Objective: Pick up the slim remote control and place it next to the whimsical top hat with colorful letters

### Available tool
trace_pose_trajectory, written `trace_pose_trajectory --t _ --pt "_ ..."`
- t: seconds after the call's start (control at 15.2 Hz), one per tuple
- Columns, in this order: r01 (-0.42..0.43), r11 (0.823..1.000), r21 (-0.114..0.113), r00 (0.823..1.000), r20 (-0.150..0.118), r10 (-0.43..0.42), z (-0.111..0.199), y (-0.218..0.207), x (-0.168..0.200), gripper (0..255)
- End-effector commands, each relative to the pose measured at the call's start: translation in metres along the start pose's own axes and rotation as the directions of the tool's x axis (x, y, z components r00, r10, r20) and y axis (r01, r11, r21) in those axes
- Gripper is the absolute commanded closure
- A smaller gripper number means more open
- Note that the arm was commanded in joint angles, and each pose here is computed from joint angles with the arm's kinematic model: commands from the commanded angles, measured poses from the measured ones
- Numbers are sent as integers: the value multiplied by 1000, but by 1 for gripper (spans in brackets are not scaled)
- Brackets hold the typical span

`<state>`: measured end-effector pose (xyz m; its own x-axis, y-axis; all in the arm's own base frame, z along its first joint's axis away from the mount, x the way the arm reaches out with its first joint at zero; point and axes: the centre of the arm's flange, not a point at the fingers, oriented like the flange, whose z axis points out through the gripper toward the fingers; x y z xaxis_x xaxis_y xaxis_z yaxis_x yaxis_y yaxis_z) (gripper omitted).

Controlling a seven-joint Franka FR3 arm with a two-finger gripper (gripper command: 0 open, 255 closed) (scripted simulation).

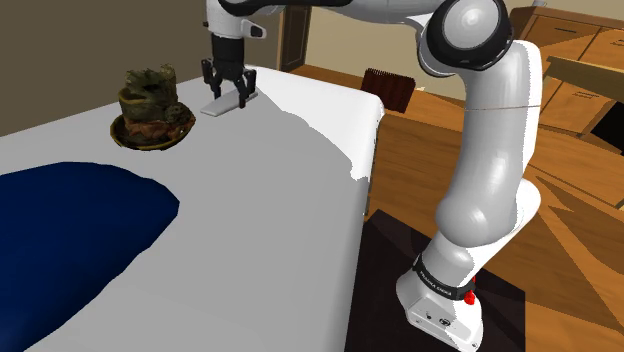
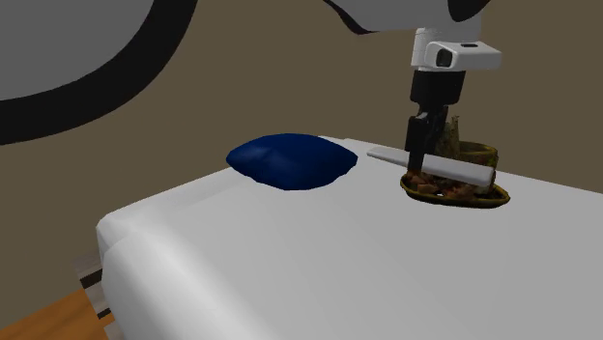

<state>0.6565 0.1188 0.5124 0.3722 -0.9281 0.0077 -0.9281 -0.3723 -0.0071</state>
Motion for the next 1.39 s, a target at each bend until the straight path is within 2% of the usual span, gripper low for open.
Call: trace_pose_trajectory --t 0.0,1.32 --pt "0 1000 1 1000 0 0 11 1 0 255" --pt "0 1000 1 1000 0 0 116 2 -1 255"
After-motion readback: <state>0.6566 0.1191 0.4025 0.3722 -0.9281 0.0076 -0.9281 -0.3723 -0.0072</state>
